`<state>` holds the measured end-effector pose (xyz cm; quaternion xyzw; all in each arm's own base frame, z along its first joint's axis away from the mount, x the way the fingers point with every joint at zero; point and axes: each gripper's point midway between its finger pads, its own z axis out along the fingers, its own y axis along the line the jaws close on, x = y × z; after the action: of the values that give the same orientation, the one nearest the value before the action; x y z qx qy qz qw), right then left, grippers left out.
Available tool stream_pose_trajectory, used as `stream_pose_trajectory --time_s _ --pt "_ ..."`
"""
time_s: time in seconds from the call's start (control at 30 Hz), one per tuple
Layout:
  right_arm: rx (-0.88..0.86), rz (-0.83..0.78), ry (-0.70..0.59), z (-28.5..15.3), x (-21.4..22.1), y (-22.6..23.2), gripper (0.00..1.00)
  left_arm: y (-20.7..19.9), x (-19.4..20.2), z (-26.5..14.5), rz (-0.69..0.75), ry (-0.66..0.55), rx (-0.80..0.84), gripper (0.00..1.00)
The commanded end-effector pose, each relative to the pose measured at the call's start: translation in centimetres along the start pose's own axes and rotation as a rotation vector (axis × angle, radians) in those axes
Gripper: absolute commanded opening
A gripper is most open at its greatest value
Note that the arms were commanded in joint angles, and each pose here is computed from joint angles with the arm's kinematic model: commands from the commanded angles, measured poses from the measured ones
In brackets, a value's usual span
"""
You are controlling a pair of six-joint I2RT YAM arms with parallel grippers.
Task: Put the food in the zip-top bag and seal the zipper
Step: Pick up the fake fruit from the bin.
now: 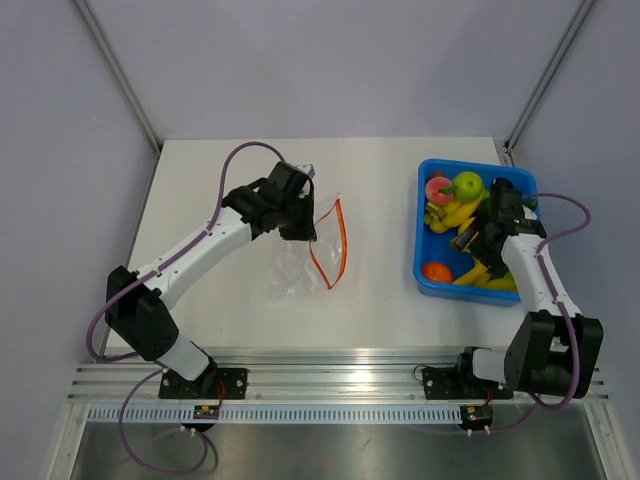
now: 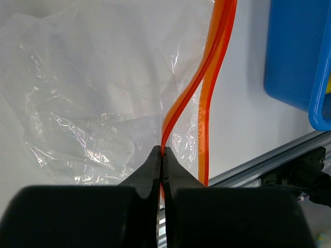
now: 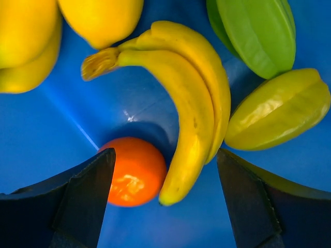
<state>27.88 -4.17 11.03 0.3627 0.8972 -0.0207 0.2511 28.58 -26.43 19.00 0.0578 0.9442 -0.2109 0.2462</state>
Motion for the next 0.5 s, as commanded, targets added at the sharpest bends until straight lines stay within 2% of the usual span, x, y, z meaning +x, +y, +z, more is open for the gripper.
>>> stream_pose_trajectory --time_s 0.0,0.1,0.33,0.47 --pt "0.021 -0.046 -0.023 1.2 -1.4 -0.2 0.86 -1.2 -1.1 -0.8 0.037 -0.047 0.051 0.00" --pt "0.045 -0.069 -0.004 2.3 -1.4 -0.3 0.86 -1.3 -1.0 -0.7 0.045 -0.037 0.061 0.00" --pt "0.115 -0.128 0.030 4.0 -1.8 -1.0 0.93 -0.8 0.1 -0.6 0.074 -0.005 0.056 0.00" --pt "0.136 -0.133 0.052 5.2 -1.1 -1.3 0.91 -0.9 0.8 -0.4 0.078 0.011 0.080 0.00"
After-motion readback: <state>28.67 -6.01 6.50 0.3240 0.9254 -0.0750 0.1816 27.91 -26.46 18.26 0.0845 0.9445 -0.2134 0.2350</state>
